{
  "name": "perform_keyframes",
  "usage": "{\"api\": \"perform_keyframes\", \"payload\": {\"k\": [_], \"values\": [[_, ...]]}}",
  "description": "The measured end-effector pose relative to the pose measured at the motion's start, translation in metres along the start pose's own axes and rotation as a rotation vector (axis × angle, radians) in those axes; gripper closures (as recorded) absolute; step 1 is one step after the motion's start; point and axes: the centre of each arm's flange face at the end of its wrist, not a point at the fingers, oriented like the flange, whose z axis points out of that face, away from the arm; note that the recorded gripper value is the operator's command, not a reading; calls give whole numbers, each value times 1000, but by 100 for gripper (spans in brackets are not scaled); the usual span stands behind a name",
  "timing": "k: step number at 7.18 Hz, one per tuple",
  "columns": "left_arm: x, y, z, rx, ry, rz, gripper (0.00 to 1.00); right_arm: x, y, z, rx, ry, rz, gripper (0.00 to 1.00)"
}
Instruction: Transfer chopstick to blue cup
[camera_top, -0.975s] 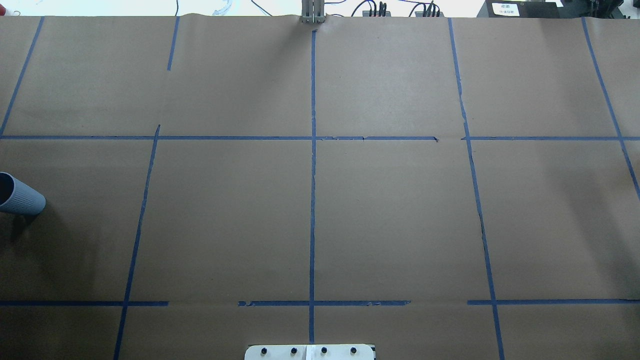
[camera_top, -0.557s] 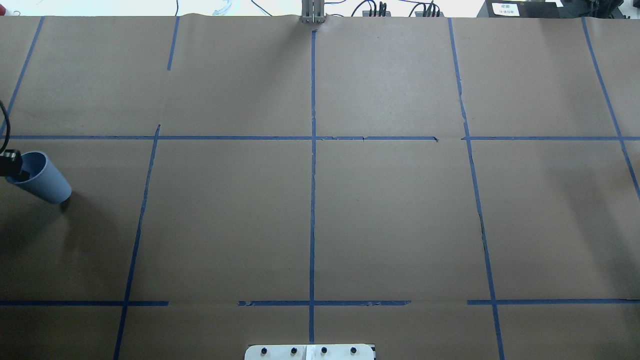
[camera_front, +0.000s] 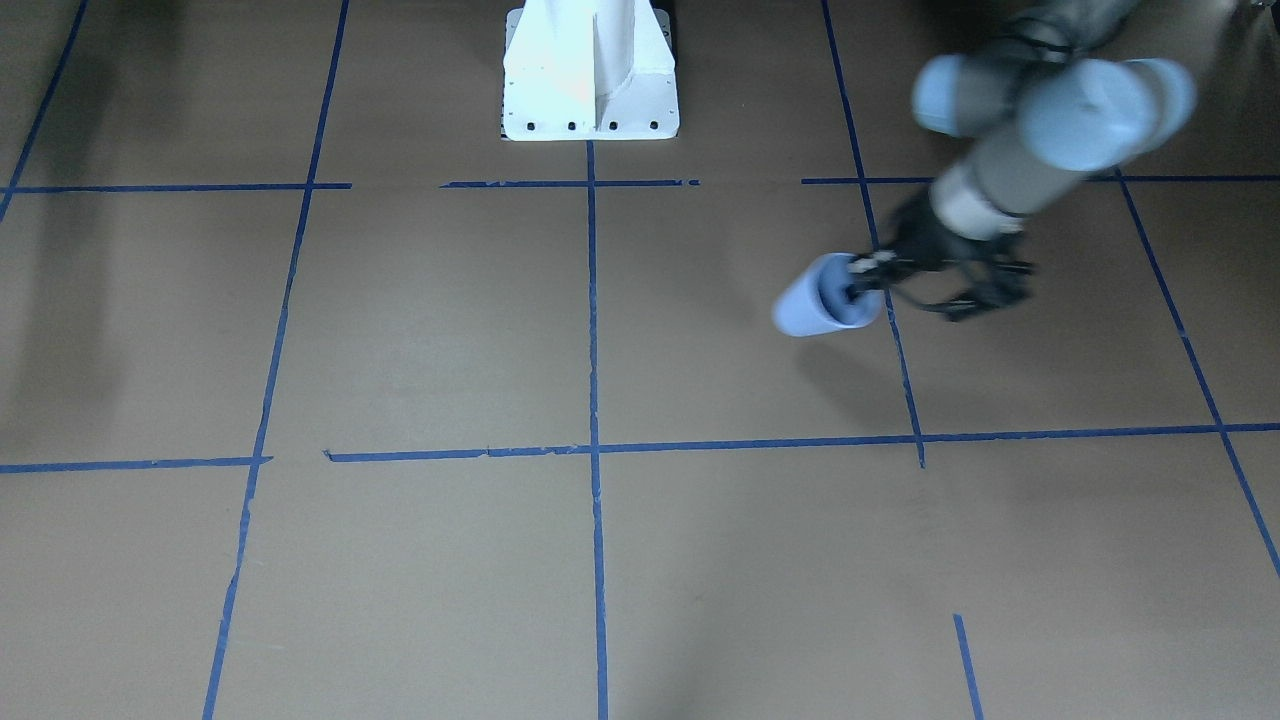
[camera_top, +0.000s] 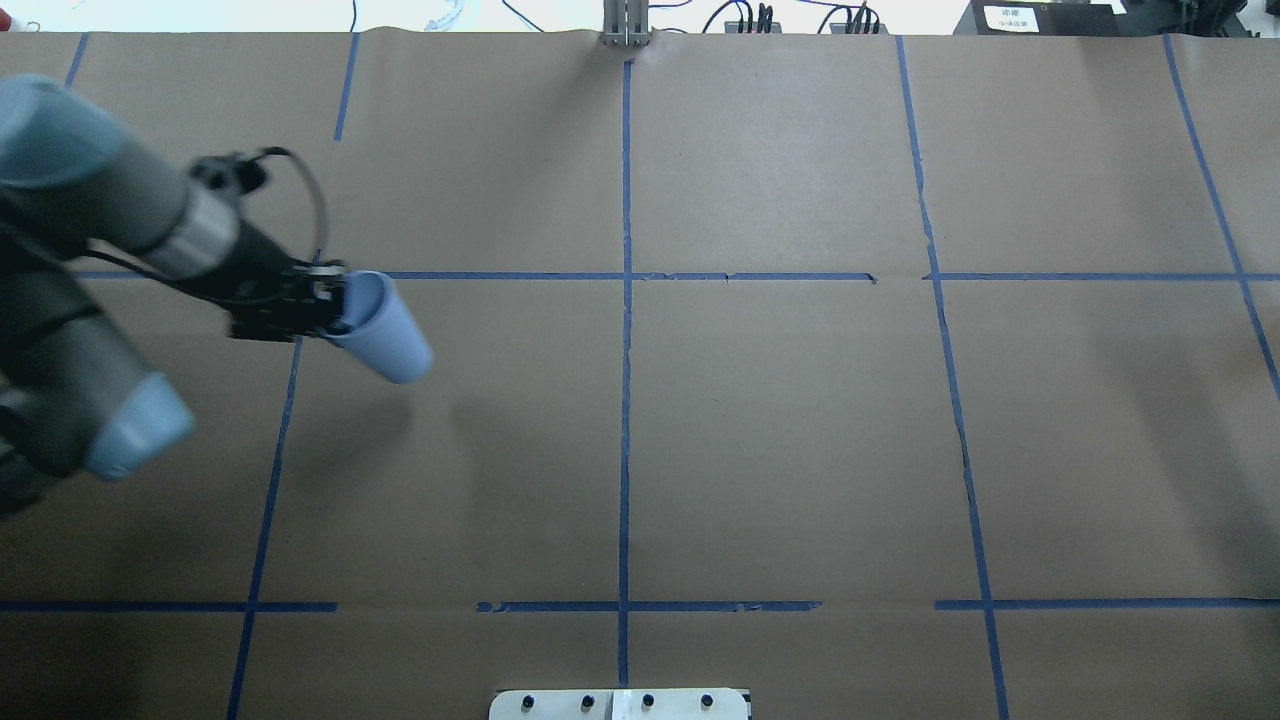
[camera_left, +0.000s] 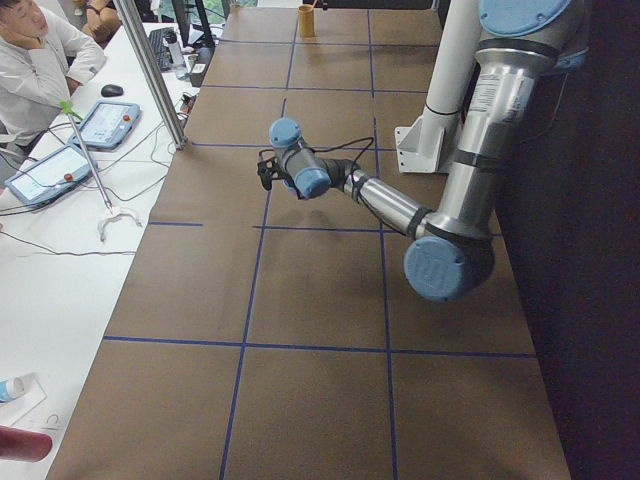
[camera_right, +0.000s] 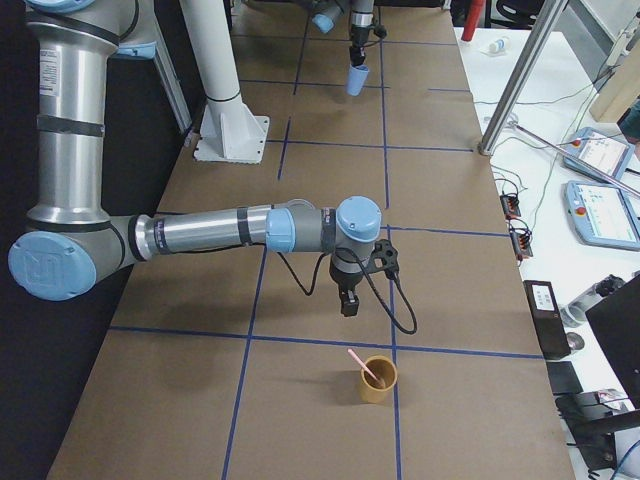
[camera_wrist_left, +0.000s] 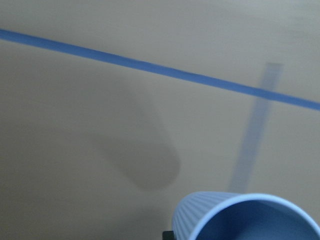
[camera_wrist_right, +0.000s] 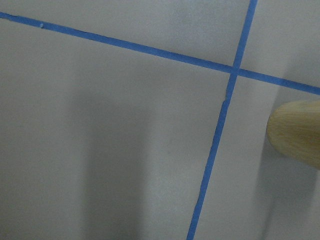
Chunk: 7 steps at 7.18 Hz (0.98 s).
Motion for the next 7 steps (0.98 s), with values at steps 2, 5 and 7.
{"api": "perform_keyframes", "payload": {"k": [2, 5, 7], "values": [[120, 75, 30, 92, -46, 26, 98, -1, 0, 1, -1, -1, -1, 0], [188, 125, 78, 232, -88, 131, 98, -2, 0, 1, -1, -7, -2, 0], [192, 139, 99, 256, -118, 184, 91, -2, -1, 1, -1, -9, -3, 0]]}}
